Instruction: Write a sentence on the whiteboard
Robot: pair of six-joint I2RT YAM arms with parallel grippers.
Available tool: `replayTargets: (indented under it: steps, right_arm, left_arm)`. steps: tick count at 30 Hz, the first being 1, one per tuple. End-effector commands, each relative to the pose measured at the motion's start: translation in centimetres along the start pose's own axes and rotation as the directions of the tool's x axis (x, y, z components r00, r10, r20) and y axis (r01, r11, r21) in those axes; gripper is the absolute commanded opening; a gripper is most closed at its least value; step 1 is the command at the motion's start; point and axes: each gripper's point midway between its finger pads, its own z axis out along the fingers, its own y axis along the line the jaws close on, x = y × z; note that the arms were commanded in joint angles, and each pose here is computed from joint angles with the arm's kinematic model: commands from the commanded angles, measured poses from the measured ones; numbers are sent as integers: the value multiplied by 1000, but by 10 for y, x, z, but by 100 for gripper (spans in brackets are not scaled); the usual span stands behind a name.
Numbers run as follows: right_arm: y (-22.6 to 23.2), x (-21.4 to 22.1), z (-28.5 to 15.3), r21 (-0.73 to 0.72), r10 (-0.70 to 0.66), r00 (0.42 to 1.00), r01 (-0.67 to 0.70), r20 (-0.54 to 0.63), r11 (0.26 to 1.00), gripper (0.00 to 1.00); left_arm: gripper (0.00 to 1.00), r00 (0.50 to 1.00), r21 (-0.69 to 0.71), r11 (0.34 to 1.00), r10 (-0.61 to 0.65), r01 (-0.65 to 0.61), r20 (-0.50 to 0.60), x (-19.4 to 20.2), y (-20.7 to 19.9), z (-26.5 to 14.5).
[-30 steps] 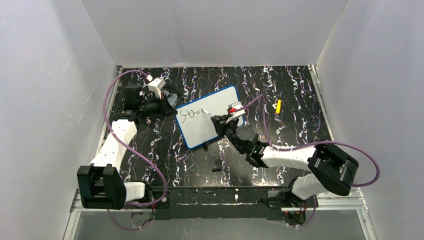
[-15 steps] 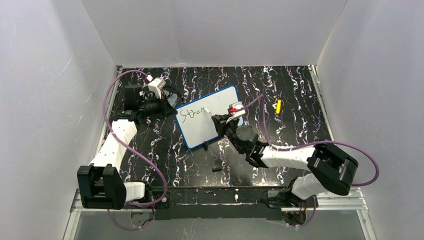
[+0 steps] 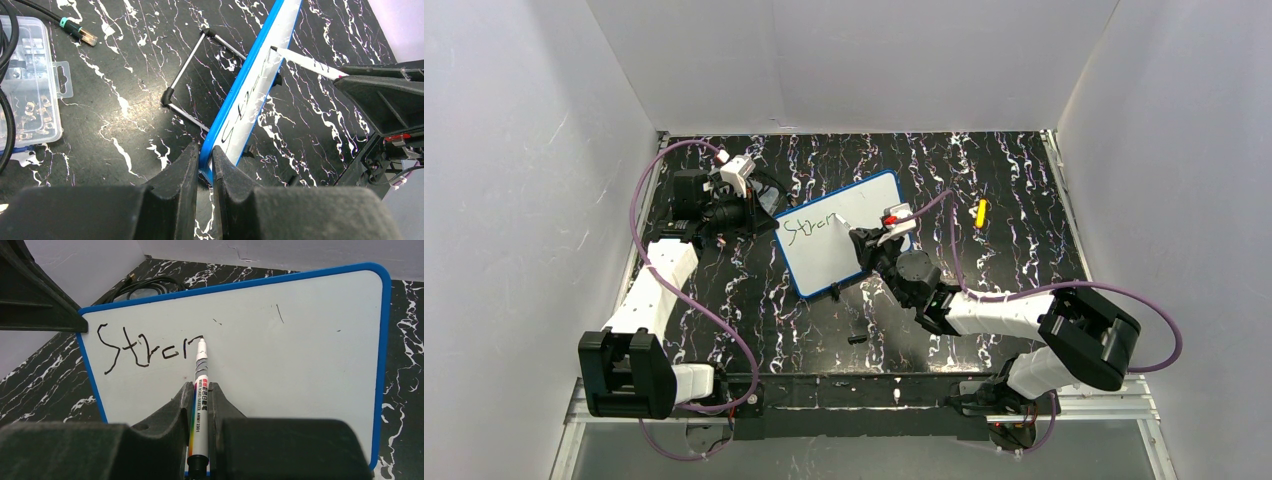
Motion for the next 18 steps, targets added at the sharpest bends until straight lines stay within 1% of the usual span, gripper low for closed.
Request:
replayTargets:
  steps: [1,11,18]
  right_arm:
    - [-1,-1,-2,-1,22,1000,-22,6,1000,1]
    - [-4,7,-10,-4,33,999,-33,-24,999,1]
    - [-2,-7,-13,-15,40,999,-40,3,999,1]
  left_arm:
    - [0,1000,23,1000,15,-15,4,1,-9,-6]
    - [0,1000,23,1000,15,-15,4,1,-9,-6]
    - [0,1000,17,1000,13,-13,2,1,-8,-6]
